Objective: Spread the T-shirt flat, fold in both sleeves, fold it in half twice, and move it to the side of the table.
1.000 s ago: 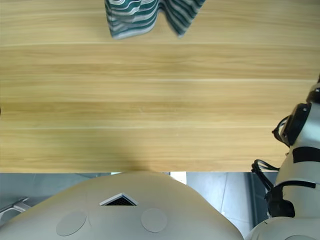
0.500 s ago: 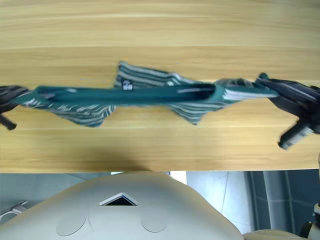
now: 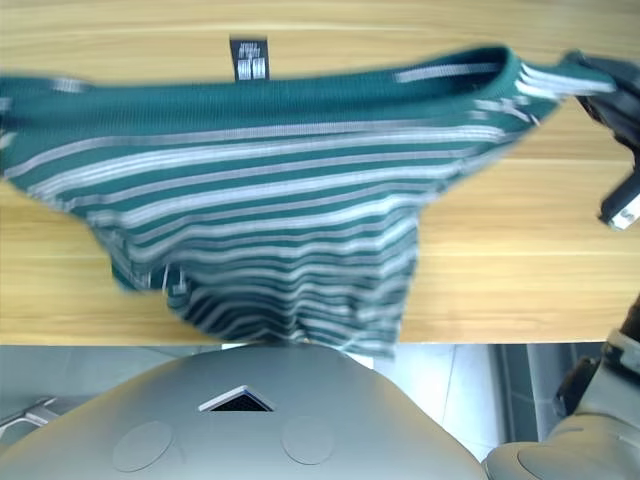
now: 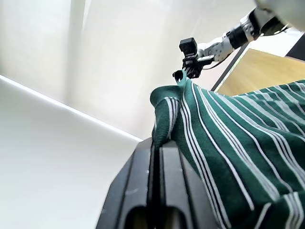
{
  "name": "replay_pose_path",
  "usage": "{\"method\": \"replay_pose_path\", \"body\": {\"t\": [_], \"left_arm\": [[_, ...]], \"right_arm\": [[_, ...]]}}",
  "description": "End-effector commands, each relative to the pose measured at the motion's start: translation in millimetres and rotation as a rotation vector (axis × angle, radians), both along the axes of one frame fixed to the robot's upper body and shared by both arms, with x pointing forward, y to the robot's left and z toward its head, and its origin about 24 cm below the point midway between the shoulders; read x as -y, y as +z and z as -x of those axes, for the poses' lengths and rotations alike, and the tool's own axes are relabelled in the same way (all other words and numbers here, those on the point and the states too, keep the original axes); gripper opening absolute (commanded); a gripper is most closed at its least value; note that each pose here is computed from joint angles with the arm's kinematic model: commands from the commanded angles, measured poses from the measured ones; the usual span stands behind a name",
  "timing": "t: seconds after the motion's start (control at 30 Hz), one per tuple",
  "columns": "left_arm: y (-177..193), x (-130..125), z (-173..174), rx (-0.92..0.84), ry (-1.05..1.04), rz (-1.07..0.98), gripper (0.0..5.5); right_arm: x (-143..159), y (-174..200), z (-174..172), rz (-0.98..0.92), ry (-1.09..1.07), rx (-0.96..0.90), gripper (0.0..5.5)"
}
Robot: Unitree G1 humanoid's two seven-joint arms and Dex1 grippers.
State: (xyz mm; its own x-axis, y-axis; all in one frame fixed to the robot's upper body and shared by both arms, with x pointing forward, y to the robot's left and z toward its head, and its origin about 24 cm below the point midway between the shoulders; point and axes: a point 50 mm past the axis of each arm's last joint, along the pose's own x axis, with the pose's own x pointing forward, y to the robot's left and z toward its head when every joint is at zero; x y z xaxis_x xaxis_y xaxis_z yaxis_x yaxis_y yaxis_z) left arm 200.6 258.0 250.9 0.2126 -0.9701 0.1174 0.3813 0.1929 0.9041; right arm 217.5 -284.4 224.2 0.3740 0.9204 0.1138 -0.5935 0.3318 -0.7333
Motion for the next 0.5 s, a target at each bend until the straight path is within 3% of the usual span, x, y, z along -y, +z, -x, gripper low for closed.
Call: {"method": "replay_pose_path", "body": {"t": [0.03, 0.07, 0.1, 0.13, 0.17, 0.2, 0.23, 0.3, 0.37, 0.4, 0.5], "left_arm": [[-43.6, 23.7, -176.4, -0.519, 0.625, -0.376, 0.0], [-45.1, 23.0, -188.9, -0.505, 0.782, -0.409, 0.0], [-16.1, 22.4, -204.7, -0.349, 1.001, -0.255, 0.0], [46.2, 15.0, -209.0, -0.107, 1.19, 0.12, 0.0], [91.8, 5.6, -201.1, 0.024, 1.272, 0.446, 0.0], [132.2, -5.6, -185.0, 0.076, 1.227, 0.785, 0.0], [153.9, -12.1, -172.6, 0.105, 1.154, 0.96, 0.0], [165.3, -16.4, -154.4, 0.273, 1.015, 1.023, 0.0], [133.3, -18.4, -153.6, 0.402, 1.002, 0.849, 0.0], [96.2, -22.0, -159.8, 0.4, 1.04, 0.688, 0.0], [-46.7, -25.1, -161.0, 0.08, 1.013, 0.289, 0.0]], "right_arm": [[-16.2, -13.3, -159.3, 0.341, -0.715, -0.225, 0.01], [-18.1, -0.8, -174.0, 0.343, -0.879, -0.156, 0.01], [-19.0, 36.2, -185.3, 0.204, -1.091, 0.022, 0.01], [-18.5, 85.5, -183.8, -0.03, -1.233, 0.231, 0.01], [-16.7, 118.1, -177.0, -0.213, -1.296, 0.35, 0.01], [-12.7, 147.6, -164.1, -0.362, -1.319, 0.498, 0.01], [-9.2, 163.0, -153.9, -0.435, -1.318, 0.6, 0.01], [6.1, 167.7, -129.5, -0.492, -1.287, 0.833, 0.01], [20.2, 136.2, -118.9, -0.402, -1.26, 0.922, 0.01], [26.3, 99.6, -122.4, -0.302, -1.249, 0.863, 0.01], [36.5, -45.2, -124.1, -0.012, -1.216, 0.415, 0.01]]}}
